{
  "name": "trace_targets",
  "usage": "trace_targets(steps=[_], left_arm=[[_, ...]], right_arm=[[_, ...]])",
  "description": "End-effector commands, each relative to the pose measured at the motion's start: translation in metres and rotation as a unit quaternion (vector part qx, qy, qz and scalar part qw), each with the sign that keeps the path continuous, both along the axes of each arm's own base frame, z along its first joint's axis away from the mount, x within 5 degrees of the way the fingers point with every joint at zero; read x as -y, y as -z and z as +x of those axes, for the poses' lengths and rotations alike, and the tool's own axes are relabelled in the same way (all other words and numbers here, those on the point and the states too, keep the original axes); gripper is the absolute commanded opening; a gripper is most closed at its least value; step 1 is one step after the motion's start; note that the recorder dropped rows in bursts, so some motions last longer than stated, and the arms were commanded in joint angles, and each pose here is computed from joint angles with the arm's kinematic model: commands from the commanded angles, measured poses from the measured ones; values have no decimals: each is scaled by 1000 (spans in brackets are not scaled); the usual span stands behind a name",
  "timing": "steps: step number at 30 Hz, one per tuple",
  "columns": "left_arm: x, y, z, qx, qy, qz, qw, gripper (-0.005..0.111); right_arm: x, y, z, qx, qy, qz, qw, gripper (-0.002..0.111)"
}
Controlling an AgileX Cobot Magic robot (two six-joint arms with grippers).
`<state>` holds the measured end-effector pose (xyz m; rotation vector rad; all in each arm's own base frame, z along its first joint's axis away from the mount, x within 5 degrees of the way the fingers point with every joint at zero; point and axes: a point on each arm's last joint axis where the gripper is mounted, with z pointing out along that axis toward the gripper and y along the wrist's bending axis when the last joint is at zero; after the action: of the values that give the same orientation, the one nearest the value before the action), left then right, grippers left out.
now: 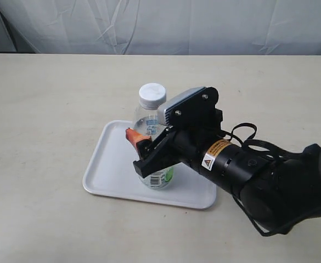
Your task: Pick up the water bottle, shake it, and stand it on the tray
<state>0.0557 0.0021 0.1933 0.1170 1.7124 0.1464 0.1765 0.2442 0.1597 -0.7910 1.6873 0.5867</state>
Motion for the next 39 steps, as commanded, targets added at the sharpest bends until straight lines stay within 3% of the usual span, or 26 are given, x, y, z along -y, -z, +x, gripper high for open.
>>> trace_targets(steps=[1, 30, 32, 34, 38, 39], left_arm=[[0, 1, 0, -1, 0, -3, 1000, 0], [0, 1, 0, -1, 0, -3, 1000, 0], [0, 1, 0, -1, 0, -3, 1000, 0], [0, 1, 0, -1, 0, -3, 1000, 0], [0, 1, 0, -1, 0, -3, 1000, 0], [0, 1, 0, -1, 0, -3, 1000, 0]], right_arm=[[2, -14, 0, 25, 1, 12, 1000, 82], [20, -82, -7, 124, 20, 97, 987, 79], [22, -88, -8, 130, 22, 108, 985, 69], [25, -94, -10, 135, 23, 117, 984, 51], [31, -107, -15, 130, 21, 124, 983, 0], [33, -110, -16, 129, 22, 124, 984, 1]])
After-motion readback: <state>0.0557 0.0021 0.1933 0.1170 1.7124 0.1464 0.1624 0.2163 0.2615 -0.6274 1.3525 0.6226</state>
